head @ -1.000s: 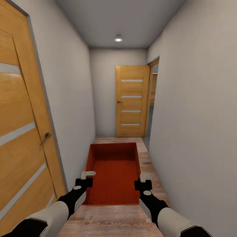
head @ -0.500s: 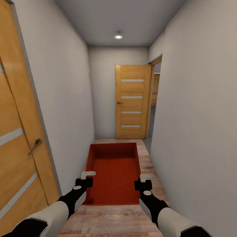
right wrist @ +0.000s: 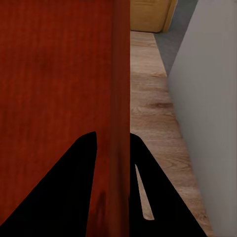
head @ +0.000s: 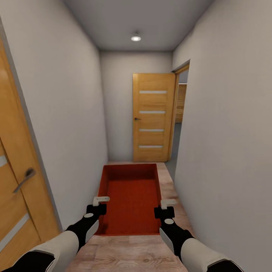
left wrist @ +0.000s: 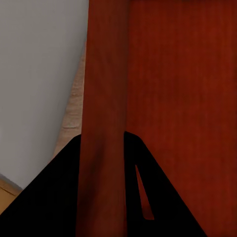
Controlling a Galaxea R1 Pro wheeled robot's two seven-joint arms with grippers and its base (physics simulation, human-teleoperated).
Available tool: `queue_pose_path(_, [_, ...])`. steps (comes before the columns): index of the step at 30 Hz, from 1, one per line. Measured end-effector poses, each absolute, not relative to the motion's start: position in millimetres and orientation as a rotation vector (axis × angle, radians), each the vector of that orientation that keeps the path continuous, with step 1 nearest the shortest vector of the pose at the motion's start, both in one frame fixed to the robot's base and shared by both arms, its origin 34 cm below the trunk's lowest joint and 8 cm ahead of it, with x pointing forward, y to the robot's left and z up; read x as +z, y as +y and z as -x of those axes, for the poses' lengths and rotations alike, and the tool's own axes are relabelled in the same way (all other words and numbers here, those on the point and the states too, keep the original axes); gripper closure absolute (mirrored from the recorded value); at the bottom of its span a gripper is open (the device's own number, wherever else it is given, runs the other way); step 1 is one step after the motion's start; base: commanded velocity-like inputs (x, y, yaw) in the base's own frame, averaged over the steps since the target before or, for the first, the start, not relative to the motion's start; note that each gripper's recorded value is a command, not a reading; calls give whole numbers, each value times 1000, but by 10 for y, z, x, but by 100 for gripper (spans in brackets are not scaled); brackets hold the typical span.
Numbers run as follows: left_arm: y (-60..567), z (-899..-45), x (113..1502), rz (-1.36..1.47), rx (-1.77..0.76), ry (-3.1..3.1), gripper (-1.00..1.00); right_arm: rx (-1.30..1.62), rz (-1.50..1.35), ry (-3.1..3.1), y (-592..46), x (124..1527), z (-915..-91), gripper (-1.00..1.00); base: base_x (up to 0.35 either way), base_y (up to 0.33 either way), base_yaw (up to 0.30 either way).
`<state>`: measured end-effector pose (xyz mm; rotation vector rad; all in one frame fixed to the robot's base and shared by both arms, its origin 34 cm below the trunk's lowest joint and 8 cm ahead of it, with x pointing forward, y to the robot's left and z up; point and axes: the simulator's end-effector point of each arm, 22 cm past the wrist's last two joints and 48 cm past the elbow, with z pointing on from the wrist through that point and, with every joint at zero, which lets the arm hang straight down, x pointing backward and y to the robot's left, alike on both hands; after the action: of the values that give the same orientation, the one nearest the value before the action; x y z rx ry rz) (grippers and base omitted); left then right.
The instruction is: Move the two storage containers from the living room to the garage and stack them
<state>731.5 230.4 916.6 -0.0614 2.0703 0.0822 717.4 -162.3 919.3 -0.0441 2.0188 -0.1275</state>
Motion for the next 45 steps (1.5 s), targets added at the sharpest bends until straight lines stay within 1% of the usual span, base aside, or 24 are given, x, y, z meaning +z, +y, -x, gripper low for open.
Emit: queue_pose_path(45, [2299,-7313,9162,61,83,2073,100,-126,44,2021,-1627,9187,-7173,100,322,0,0])
